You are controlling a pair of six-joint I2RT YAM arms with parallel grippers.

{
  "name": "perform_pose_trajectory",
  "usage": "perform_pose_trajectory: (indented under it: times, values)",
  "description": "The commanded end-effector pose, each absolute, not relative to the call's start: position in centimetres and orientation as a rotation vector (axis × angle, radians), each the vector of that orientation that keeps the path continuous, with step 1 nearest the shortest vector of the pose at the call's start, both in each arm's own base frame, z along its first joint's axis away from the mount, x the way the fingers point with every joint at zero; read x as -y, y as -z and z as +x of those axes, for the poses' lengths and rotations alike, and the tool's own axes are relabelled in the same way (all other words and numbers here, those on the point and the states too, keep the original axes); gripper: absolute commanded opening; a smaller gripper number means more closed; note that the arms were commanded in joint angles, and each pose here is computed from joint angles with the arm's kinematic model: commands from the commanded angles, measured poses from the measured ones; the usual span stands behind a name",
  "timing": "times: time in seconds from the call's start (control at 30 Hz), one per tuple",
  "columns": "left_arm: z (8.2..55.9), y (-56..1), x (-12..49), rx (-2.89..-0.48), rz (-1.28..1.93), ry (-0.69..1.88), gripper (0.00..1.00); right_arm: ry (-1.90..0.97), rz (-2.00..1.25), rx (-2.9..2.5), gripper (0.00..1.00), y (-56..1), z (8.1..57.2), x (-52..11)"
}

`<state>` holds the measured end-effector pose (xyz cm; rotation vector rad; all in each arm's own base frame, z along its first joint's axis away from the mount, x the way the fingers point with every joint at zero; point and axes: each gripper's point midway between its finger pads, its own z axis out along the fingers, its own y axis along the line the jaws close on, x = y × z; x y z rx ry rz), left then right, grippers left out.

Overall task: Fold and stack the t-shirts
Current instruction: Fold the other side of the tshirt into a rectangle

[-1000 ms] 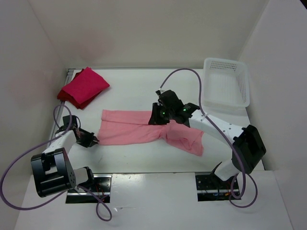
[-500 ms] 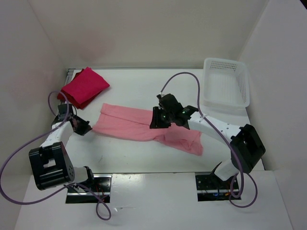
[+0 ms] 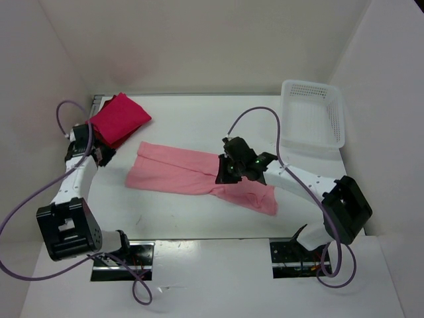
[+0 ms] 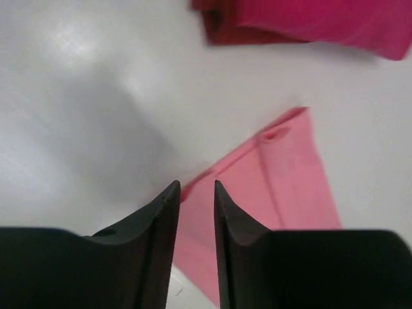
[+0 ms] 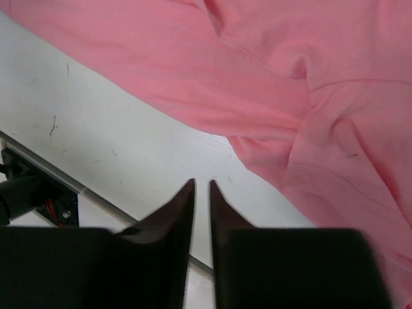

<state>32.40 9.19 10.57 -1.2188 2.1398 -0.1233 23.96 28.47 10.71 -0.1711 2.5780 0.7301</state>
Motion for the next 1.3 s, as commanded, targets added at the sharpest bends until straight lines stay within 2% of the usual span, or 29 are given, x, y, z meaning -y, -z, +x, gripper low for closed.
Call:
perform_pose_trajectory:
  times: [0.0, 0.03, 0.2, 0.23, 0.63, 0.9, 1.27]
  values:
    - [36.6, -14.8, -6.1, -2.099, -0.993, 0.161, 0.33, -0.729, -0.159, -2.542, 0.09, -11.2, 24.2, -28.4]
    - [37.7, -14.6, -3.6, -2.128, -0.914, 0.179, 0.31, -0.737, -0.159, -2.53, 0.0, -11.3, 24.4, -28.6]
    - [41.2, -12.7, -0.1, -2.211, -0.824, 0.141, 0.08, -0.721, -0.192, -2.508, 0.0, -11.9, 26.2, -29.8]
    - [42.1, -11.9, -0.5, -2.226, -0.821, 0.107, 0.06, -0.736, -0.217, -2.501, 0.0, -12.0, 26.5, -30.4]
    - [47.0, -7.3, -1.1, -2.333, -0.66, -0.02, 0.07, -0.807, -0.266, -2.468, 0.01, -13.6, 30.2, -35.0]
    - [46.6, -4.5, -0.9, -2.411, -0.615, -0.034, 0.07, -0.779, -0.25, -2.46, 0.05, -13.8, 30.6, -34.7]
    - [45.5, -4.1, -0.8, -2.439, -0.601, -0.032, 0.07, -0.749, -0.252, -2.463, 0.09, -13.8, 30.6, -34.2]
